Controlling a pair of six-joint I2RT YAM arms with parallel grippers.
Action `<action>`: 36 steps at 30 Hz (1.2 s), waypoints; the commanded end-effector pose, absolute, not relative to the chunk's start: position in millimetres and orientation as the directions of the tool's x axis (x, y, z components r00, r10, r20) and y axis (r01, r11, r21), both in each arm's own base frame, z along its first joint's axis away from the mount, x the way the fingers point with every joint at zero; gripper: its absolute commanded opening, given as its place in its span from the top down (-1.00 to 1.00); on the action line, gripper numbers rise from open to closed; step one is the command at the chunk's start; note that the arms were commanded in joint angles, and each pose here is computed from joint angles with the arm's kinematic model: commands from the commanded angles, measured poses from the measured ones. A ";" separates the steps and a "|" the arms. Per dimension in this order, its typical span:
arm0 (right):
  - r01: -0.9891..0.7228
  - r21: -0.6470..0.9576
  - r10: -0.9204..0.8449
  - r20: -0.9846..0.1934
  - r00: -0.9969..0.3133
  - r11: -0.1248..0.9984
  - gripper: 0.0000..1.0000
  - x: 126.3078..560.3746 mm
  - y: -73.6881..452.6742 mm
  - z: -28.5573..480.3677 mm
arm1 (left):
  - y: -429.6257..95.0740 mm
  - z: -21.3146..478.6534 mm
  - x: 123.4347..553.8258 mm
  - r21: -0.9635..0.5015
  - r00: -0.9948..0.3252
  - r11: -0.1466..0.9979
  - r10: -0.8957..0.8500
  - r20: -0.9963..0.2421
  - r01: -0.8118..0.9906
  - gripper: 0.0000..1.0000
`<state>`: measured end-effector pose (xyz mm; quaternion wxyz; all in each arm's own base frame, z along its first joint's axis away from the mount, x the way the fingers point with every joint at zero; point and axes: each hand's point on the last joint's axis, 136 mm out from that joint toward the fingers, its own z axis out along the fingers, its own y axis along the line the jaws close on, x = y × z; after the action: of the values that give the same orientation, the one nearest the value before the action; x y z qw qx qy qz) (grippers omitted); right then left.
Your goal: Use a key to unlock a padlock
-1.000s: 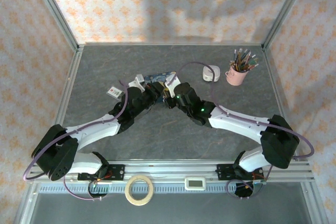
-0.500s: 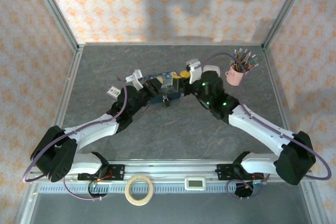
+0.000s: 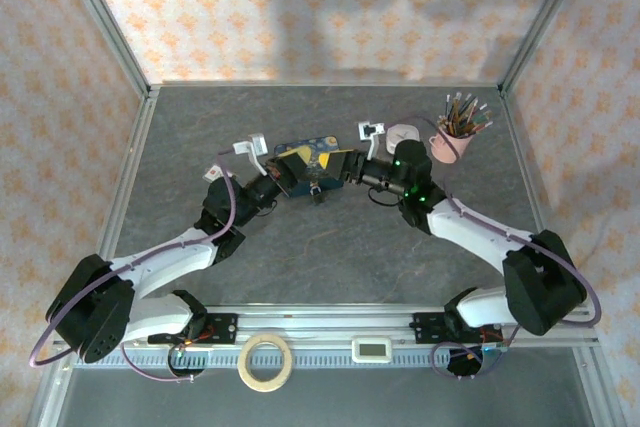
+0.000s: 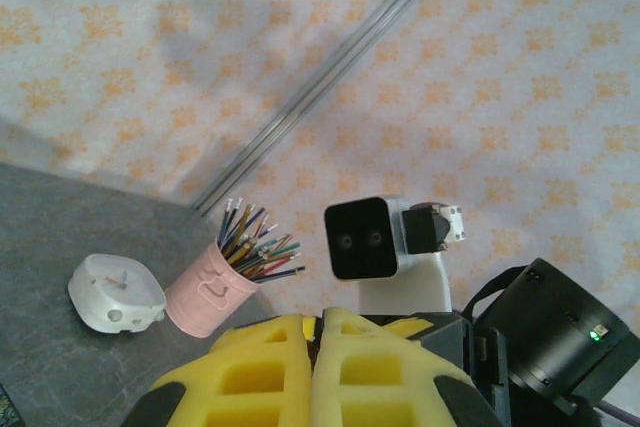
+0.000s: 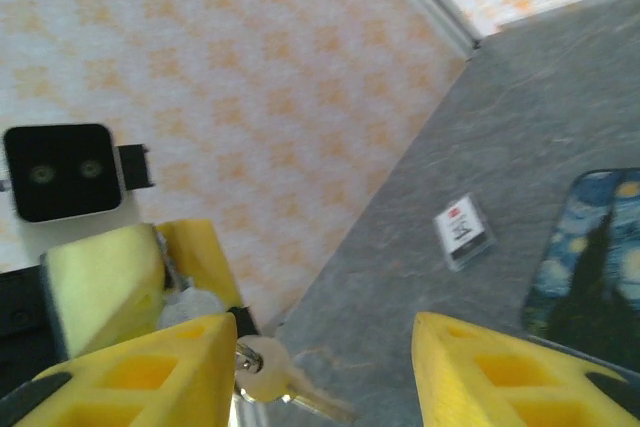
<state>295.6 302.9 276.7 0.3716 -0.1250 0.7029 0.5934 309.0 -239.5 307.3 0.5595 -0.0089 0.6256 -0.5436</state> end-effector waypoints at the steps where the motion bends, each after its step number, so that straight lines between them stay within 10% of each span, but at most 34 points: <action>1: -0.685 0.725 0.296 -0.670 -0.681 0.064 0.03 273.7 305.0 321.2 | -235.9 325.9 296.4 -0.626 -0.307 0.387 -0.624 -0.718 0.677 1.00; 36: -0.616 0.781 0.262 -0.575 -0.775 -0.107 0.38 261.9 318.2 306.5 | -244.6 326.6 286.6 -0.636 -0.336 0.328 -0.634 -0.696 0.699 1.00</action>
<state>272.5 318.5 296.2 0.3013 -0.1287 0.6209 0.7122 295.9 -243.2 312.2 0.5687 0.0154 0.6036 -0.5586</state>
